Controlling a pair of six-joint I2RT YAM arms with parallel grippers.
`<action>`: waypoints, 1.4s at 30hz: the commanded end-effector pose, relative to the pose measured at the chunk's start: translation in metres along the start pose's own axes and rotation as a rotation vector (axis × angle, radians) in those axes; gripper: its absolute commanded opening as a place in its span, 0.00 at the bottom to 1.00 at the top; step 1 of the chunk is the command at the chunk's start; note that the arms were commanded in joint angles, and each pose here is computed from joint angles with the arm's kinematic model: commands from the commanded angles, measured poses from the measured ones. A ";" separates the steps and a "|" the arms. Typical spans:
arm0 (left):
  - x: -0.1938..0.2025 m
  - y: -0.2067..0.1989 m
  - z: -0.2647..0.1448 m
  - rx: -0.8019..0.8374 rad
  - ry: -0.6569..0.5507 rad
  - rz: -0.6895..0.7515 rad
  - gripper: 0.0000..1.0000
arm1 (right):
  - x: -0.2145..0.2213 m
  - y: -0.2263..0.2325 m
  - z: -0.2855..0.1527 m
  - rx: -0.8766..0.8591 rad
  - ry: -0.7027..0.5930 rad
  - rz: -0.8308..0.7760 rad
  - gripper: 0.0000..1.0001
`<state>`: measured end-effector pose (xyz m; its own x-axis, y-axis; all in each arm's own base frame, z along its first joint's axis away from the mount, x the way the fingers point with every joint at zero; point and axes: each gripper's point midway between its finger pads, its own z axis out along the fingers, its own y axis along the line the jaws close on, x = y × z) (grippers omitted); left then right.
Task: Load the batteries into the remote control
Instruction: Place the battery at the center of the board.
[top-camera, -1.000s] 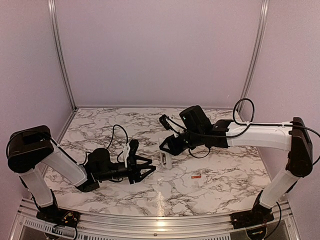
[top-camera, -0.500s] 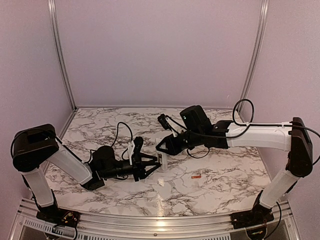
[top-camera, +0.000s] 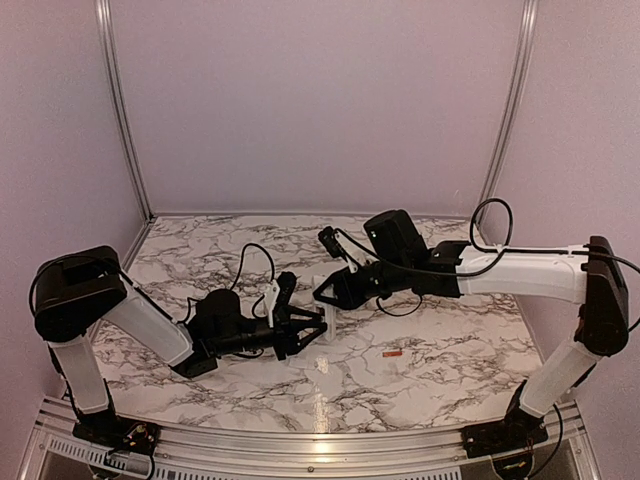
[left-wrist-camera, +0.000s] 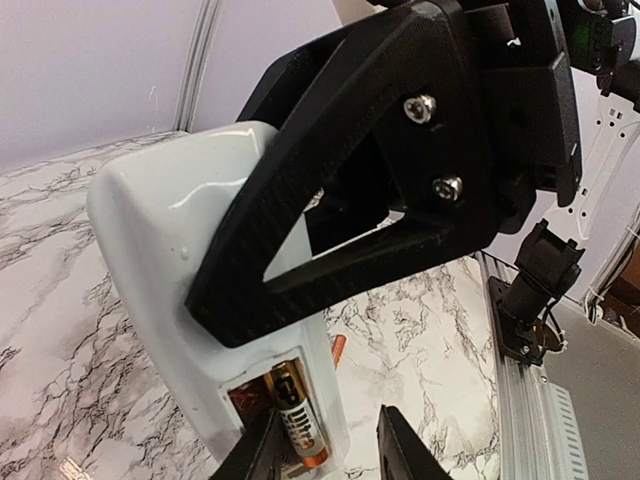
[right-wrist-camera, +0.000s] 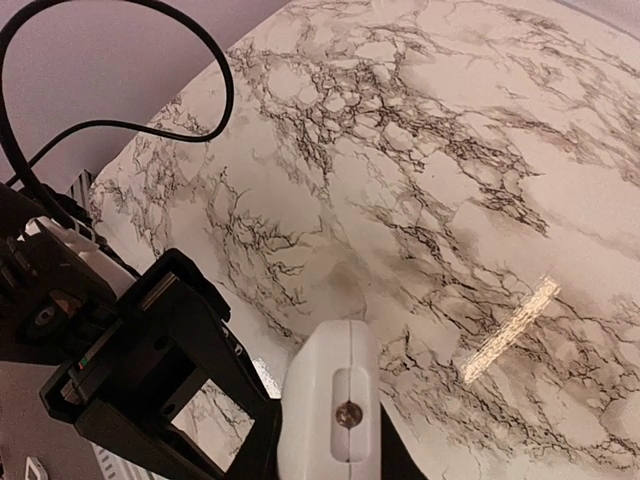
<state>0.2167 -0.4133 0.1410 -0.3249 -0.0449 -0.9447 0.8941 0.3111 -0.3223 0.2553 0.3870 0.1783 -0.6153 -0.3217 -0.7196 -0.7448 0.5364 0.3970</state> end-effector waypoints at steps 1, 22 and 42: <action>0.017 0.005 0.006 -0.015 0.056 -0.022 0.34 | -0.017 0.016 -0.011 -0.051 -0.061 -0.007 0.00; 0.025 0.022 0.011 -0.101 0.103 -0.039 0.34 | -0.017 0.011 -0.013 -0.019 -0.062 -0.014 0.00; 0.047 0.064 0.003 -0.296 0.155 -0.085 0.48 | 0.021 -0.075 -0.006 0.525 0.111 -0.220 0.00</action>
<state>0.2518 -0.4020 0.0979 -0.4185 0.0169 -0.9081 0.7732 0.5312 -0.3464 0.2866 0.3465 0.1465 -0.5377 -0.4411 -0.7186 -0.6805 0.7302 0.0610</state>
